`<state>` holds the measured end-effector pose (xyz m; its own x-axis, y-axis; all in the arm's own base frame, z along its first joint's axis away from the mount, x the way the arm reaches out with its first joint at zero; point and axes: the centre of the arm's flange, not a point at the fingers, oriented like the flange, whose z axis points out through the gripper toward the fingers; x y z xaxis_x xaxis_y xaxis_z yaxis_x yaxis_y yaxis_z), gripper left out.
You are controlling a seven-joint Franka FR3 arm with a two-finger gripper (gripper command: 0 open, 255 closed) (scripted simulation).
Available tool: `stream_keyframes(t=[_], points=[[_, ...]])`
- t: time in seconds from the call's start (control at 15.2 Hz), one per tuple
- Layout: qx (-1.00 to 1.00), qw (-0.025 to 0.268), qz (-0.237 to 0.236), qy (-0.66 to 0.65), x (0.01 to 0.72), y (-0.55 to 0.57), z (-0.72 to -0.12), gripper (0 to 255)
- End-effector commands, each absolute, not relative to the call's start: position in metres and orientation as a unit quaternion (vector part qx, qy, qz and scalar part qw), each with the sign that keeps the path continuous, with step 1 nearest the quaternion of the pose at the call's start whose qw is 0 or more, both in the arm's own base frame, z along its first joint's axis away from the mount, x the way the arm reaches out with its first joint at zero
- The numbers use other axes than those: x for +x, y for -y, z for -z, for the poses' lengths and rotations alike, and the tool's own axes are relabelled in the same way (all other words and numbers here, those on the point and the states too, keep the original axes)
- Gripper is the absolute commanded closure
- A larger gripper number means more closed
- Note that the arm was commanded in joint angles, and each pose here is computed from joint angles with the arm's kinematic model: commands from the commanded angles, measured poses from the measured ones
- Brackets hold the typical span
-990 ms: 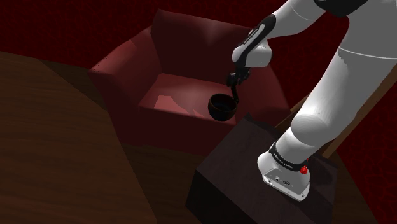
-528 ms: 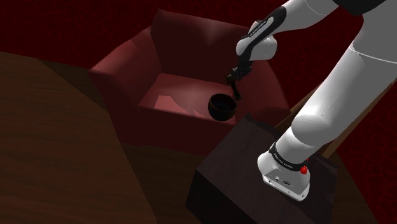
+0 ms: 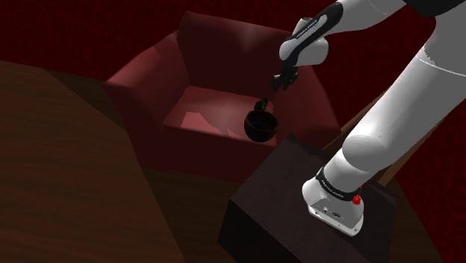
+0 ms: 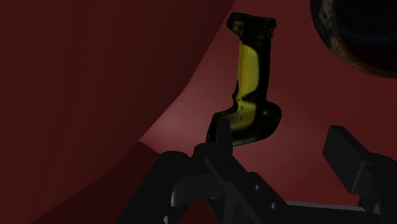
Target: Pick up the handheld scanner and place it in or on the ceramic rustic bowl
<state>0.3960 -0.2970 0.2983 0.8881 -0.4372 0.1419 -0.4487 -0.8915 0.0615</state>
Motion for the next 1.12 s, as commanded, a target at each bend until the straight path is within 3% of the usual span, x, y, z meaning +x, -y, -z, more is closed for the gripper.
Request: stream_keyframes(t=[0.0,0.73,1.06], points=[[0.971,0.053,-0.057,0.226,0.406,0.297,-0.279,0],[0.972,0.101,-0.024,0.211,0.469,0.304,-0.143,0],[0.972,0.103,-0.022,0.211,0.47,0.309,-0.118,0]])
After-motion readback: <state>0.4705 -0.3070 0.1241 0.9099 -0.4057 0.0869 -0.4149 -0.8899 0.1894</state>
